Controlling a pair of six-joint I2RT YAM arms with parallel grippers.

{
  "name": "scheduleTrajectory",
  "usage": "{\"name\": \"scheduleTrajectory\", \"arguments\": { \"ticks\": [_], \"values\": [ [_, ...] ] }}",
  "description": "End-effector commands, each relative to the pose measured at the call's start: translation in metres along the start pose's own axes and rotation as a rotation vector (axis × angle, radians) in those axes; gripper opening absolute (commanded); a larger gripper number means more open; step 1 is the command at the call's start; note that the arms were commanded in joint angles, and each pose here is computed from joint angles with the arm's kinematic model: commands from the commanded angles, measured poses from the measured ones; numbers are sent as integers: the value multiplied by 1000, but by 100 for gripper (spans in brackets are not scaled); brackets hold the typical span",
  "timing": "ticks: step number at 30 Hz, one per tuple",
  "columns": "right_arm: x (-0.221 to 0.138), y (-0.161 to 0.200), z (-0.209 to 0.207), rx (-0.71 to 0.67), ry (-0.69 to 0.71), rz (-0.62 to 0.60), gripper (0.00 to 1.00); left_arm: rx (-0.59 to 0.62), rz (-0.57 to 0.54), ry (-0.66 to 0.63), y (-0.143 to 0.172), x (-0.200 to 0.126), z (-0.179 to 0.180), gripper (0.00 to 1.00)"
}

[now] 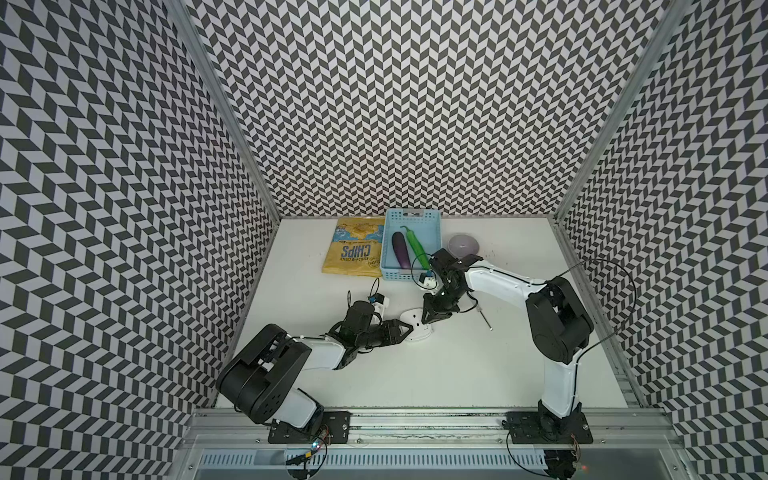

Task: Remove the battery from the alarm
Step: Install the cover on the alarm.

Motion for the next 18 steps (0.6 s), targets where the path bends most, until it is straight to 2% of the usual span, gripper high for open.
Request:
{"name": "scheduleTrajectory", "arguments": {
  "ticks": [1,8,12,18],
  "values": [
    [1,-6,4,-36,19,-12,31,30,-3,38,-4,2,-13,57],
    [-19,-5,1,-37,104,-15,43,31,-18,30,-5,0,-13,57],
    [-25,-7,-4,-33,127,-35,43,31,-24,29,-6,-1,-13,57],
    [-12,-15,-18,-16,161,-14,41,30,-24,26,-5,-2,-12,57]
  ]
}}
Point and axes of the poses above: each gripper's point midway between its finger pads, its own x axis out along the fingers, its own z axis along the line the jaws close on, y = z × x, the point moved 7 cm from there along -x, back along the fingers, and after that the axes turned 13 degrees about -x, right-handed, at the moved point
